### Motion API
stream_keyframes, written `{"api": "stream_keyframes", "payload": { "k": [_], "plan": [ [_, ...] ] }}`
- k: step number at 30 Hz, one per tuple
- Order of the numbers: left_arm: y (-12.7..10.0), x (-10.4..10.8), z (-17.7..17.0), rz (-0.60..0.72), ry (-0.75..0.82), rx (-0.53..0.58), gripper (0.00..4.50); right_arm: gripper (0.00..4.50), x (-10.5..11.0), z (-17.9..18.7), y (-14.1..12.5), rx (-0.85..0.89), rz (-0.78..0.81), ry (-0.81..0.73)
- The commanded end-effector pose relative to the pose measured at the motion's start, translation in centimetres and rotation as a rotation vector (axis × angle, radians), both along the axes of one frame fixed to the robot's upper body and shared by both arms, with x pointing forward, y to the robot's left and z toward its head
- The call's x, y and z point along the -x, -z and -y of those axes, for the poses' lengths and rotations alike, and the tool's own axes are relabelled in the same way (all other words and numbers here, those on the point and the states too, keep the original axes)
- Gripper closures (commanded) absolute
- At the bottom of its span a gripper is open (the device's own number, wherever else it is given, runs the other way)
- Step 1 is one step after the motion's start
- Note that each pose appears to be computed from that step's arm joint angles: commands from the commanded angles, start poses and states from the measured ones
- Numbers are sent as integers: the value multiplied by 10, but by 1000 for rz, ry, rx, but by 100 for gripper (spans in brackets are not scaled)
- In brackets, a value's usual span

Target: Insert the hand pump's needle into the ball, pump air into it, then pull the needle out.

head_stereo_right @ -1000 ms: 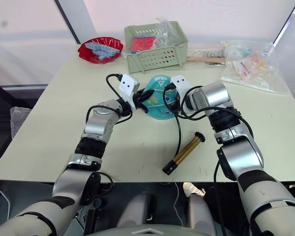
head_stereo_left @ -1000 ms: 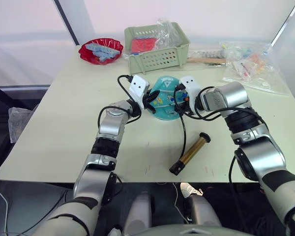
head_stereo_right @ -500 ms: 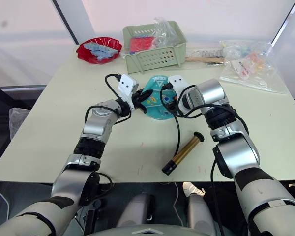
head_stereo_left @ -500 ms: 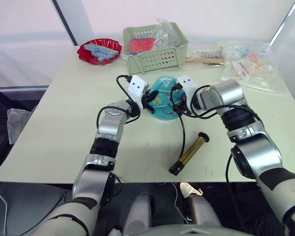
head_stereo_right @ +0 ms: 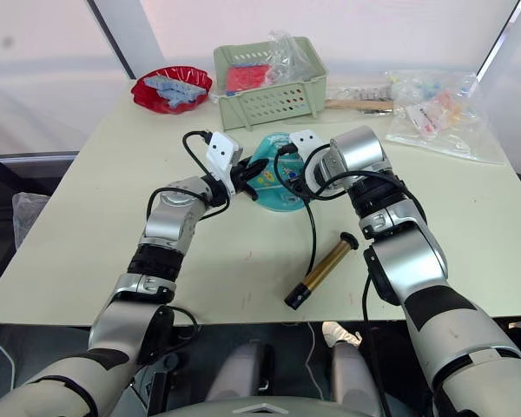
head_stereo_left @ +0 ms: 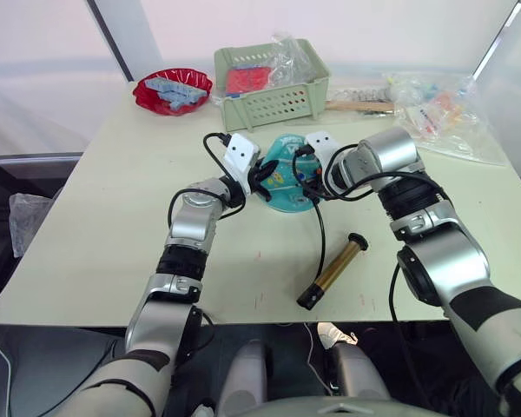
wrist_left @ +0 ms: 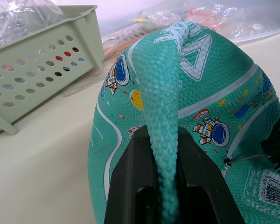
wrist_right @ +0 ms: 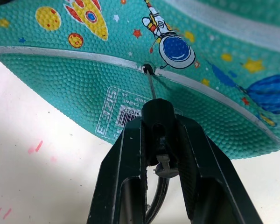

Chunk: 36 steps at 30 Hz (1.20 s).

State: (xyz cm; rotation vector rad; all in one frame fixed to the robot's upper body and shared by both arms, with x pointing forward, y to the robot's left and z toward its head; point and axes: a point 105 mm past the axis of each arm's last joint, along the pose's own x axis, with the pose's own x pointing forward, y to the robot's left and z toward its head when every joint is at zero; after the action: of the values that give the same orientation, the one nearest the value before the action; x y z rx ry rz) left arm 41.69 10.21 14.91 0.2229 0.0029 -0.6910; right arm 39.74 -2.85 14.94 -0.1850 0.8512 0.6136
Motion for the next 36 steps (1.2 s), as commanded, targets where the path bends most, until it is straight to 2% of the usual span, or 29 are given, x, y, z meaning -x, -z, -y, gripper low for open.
{"api": "stream_keyframes", "payload": {
  "k": [1, 9, 17, 24, 36],
  "plan": [
    [23, 13, 26, -65, 114, -43, 447, 414, -3, -15, -23, -39, 48, -14],
    [26, 14, 26, -73, 116, -48, 447, 414, -4, -26, -31, -37, 61, -9],
    [27, 16, 30, -76, 128, -50, 447, 414, 4, -46, -26, -33, 7, -62],
    [28, 16, 29, -77, 122, -52, 447, 414, 1, -53, -12, -20, 15, -87],
    [30, 17, 27, -86, 117, -50, 447, 414, -7, -66, -4, -133, 17, -46]
  ]
}}
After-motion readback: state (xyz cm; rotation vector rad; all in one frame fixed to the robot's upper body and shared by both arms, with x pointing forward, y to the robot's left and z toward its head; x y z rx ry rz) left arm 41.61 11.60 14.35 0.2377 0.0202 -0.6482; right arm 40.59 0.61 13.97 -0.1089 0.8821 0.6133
